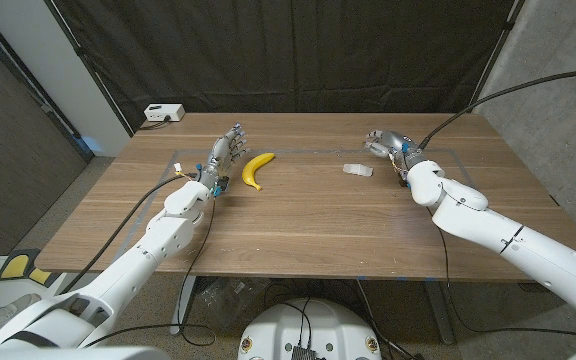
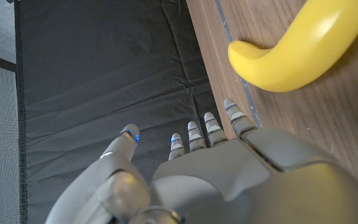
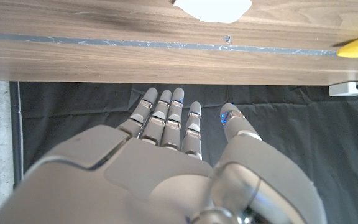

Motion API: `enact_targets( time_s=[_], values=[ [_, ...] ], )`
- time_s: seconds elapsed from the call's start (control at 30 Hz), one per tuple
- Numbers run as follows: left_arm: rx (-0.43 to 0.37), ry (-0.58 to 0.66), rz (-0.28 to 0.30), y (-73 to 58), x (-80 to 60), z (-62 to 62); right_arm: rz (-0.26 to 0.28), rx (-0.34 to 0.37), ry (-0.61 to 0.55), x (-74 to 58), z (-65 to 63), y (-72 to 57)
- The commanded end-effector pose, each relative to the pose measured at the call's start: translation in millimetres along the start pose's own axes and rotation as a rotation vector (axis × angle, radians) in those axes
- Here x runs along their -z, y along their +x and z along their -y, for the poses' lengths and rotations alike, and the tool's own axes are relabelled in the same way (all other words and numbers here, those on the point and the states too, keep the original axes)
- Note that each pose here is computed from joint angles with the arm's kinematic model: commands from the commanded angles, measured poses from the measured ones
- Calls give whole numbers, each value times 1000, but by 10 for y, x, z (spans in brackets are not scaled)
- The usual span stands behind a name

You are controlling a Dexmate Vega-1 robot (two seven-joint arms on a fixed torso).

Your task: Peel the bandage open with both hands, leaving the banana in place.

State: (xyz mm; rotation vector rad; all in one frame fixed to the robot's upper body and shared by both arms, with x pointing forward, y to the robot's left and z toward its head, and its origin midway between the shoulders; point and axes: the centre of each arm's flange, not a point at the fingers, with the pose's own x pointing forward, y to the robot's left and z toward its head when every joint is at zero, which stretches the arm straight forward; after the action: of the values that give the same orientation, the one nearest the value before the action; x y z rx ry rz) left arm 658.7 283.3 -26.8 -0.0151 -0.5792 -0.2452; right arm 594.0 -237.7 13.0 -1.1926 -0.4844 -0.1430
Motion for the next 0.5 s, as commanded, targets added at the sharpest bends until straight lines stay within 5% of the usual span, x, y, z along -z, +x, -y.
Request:
enact_targets(
  time_s=[0.03, 0.5],
  values=[
    [-5, 0, -3, -52, 1, -25, -54, -29, -120, -33, -58, 24],
    [-2, 0, -2, -33, -6, -20, -127, -2, -322, -142, -117, 24]
  ],
)
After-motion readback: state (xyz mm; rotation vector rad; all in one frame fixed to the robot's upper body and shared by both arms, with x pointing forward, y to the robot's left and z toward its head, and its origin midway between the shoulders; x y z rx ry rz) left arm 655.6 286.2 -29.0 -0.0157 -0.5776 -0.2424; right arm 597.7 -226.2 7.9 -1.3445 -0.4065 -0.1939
